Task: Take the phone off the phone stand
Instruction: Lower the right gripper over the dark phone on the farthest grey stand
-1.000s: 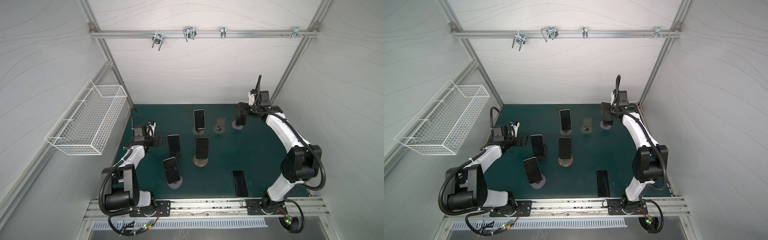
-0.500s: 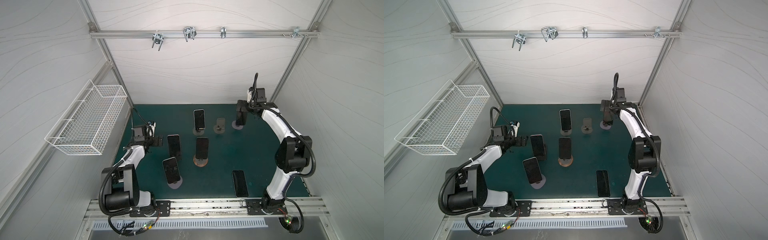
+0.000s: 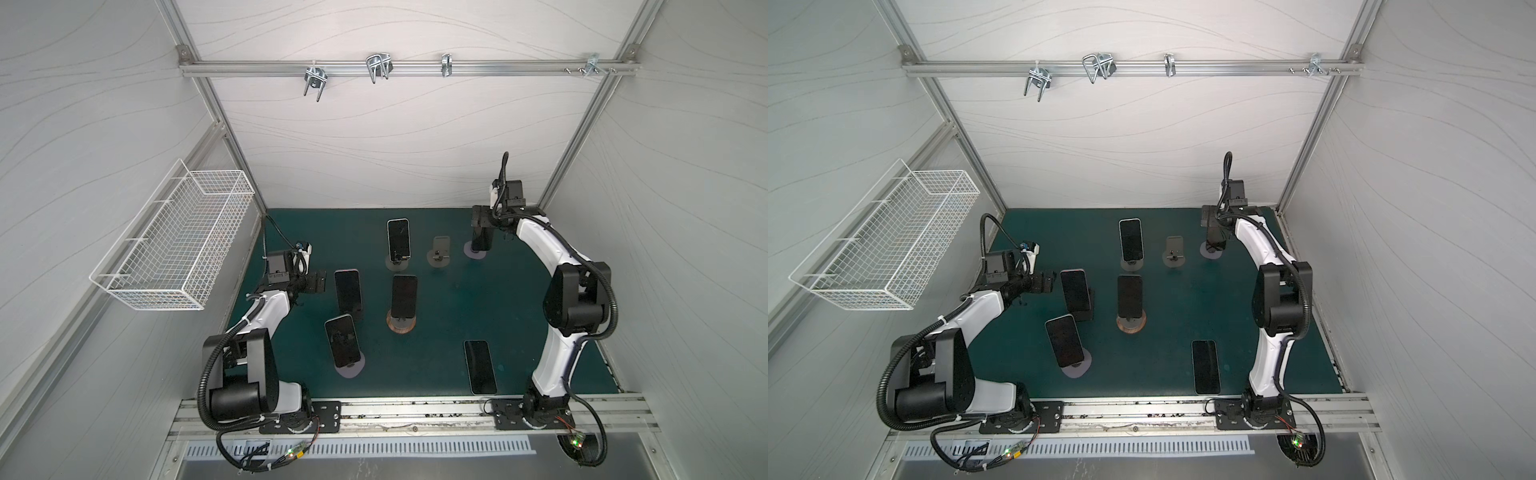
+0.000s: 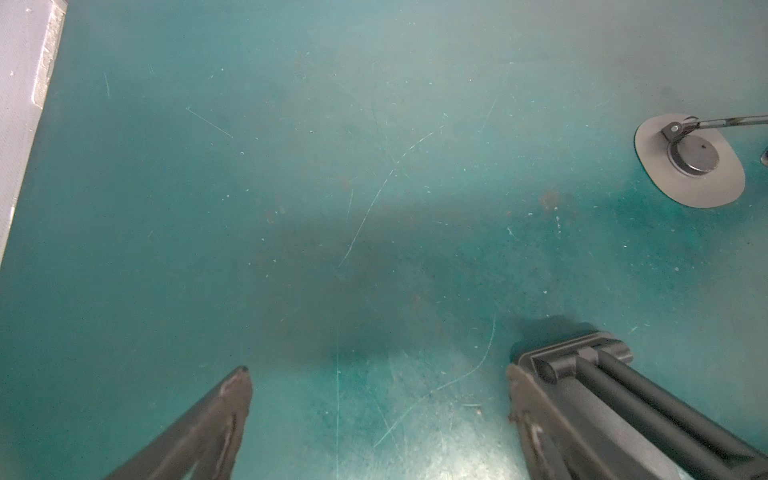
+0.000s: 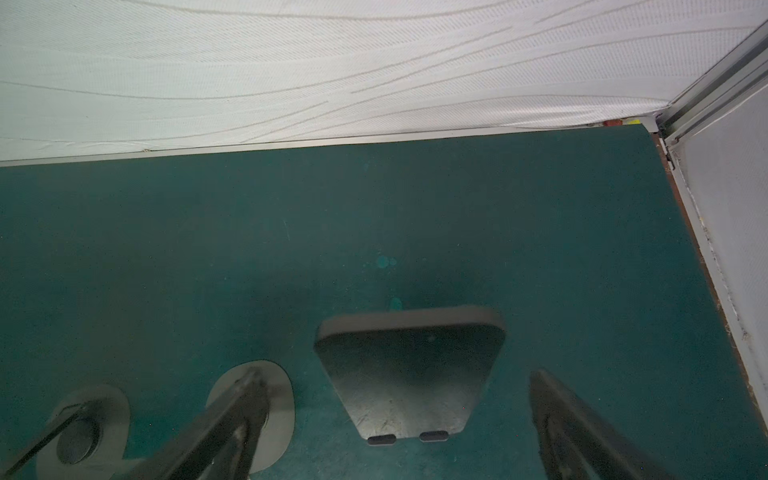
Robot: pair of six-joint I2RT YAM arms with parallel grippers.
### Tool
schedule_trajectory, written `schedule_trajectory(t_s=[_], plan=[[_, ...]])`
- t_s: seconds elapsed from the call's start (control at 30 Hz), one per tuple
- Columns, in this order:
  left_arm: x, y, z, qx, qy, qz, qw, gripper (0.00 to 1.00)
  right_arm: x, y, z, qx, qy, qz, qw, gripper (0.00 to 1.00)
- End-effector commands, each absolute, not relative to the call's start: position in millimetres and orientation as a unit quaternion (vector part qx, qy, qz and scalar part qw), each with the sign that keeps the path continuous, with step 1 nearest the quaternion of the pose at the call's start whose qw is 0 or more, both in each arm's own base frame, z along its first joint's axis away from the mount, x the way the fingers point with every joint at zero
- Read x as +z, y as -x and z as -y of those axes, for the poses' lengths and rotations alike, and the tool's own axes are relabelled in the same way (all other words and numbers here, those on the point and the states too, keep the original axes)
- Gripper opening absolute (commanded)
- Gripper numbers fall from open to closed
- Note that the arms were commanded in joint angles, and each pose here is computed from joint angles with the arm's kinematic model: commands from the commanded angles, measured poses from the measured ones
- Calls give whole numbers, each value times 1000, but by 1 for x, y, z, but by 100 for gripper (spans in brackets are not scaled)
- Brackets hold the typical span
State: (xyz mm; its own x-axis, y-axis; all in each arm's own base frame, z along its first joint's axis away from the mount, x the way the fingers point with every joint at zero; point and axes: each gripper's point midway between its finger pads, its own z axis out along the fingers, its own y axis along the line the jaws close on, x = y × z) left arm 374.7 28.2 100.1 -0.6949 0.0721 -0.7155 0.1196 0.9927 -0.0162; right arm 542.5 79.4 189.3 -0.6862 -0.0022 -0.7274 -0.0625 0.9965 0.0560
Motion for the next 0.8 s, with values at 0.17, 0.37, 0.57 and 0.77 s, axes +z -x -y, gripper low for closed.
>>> schedule_trajectory(t_s=[0.17,0.37,0.57,0.77], plan=[[112,-382,-30,-26,-60,-912,405,97,185,-558,-64,57,8,-914,402,99],[111,-383,-30,-27,-59,-913,403,97,181,-562,-70,84,4,-913,400,99],[111,-383,-29,-28,-60,-913,402,97,180,-564,-72,88,-2,-912,400,95],[111,-384,-29,-28,-61,-913,403,97,169,-561,-81,105,-18,-916,387,74]])
